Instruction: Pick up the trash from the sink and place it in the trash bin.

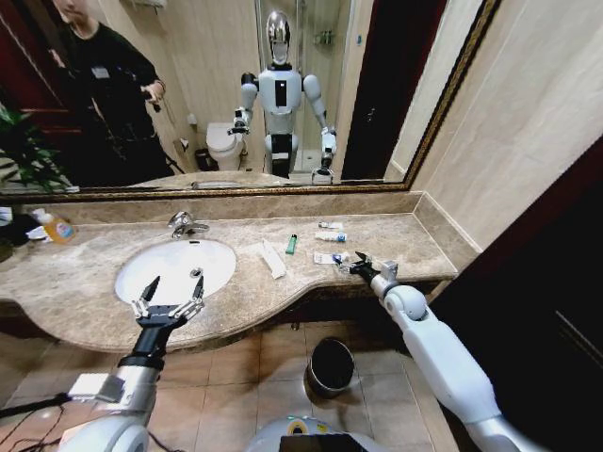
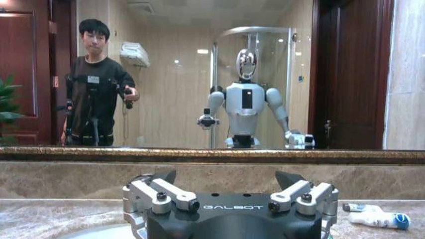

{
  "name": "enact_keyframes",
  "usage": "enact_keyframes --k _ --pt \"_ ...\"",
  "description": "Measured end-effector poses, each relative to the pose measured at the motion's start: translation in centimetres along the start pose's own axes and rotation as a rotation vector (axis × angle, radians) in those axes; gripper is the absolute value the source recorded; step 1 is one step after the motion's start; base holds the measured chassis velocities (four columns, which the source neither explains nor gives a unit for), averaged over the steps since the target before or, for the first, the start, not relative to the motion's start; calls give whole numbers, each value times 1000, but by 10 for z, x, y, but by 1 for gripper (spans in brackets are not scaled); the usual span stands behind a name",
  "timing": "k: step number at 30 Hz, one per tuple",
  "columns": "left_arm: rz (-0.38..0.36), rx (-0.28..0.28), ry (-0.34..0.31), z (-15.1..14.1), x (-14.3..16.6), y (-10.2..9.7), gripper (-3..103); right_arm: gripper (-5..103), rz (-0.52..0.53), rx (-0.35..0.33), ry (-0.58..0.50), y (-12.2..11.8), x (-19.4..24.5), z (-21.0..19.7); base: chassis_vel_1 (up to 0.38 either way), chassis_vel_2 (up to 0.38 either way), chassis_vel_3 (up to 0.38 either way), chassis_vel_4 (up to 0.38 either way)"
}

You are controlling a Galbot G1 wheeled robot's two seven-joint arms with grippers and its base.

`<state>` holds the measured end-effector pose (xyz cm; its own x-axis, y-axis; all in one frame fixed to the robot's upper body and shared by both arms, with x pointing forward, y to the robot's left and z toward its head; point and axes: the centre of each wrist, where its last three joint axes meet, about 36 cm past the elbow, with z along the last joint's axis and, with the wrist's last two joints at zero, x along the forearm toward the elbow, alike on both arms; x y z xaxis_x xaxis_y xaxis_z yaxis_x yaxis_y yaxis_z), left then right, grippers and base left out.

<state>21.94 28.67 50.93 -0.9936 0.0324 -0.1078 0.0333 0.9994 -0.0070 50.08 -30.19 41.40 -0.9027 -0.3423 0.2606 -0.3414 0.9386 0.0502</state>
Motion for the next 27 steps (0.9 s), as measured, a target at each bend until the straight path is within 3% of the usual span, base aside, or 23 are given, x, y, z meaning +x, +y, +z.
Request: enact_keyframes --k 5,10,11,13,15,17,19,22,24,27 --pt "0 0 0 0 0 0 100 98 -2 -3 3 -1 -1 1 0 0 0 0" --pt "0 0 0 0 0 0 100 78 -12 -2 -1 1 -4 0 0 0 0 0" --pt "0 0 0 0 0 0 100 78 -16 -2 -2 1 -4 0 0 0 0 0" --pt "0 0 0 0 0 0 100 67 -21 -5 -4 1 -5 -1 0 0 0 0" --pt "0 0 0 0 0 0 100 67 -23 -6 -4 2 -5 -1 0 0 0 0" --pt "0 0 0 0 0 0 100 51 -26 -7 -3 2 -5 -1 0 0 0 0" --pt "0 0 0 0 0 0 100 51 -26 -8 -2 2 -5 0 0 0 0 0" --pt "0 0 0 0 0 0 100 35 -28 -4 -1 2 -4 1 0 0 0 0" --pt "0 0 0 0 0 0 100 35 -28 -4 -2 2 -4 1 0 0 0 0" --pt "0 0 0 0 0 0 100 24 -27 0 -8 1 -4 0 0 0 0 0"
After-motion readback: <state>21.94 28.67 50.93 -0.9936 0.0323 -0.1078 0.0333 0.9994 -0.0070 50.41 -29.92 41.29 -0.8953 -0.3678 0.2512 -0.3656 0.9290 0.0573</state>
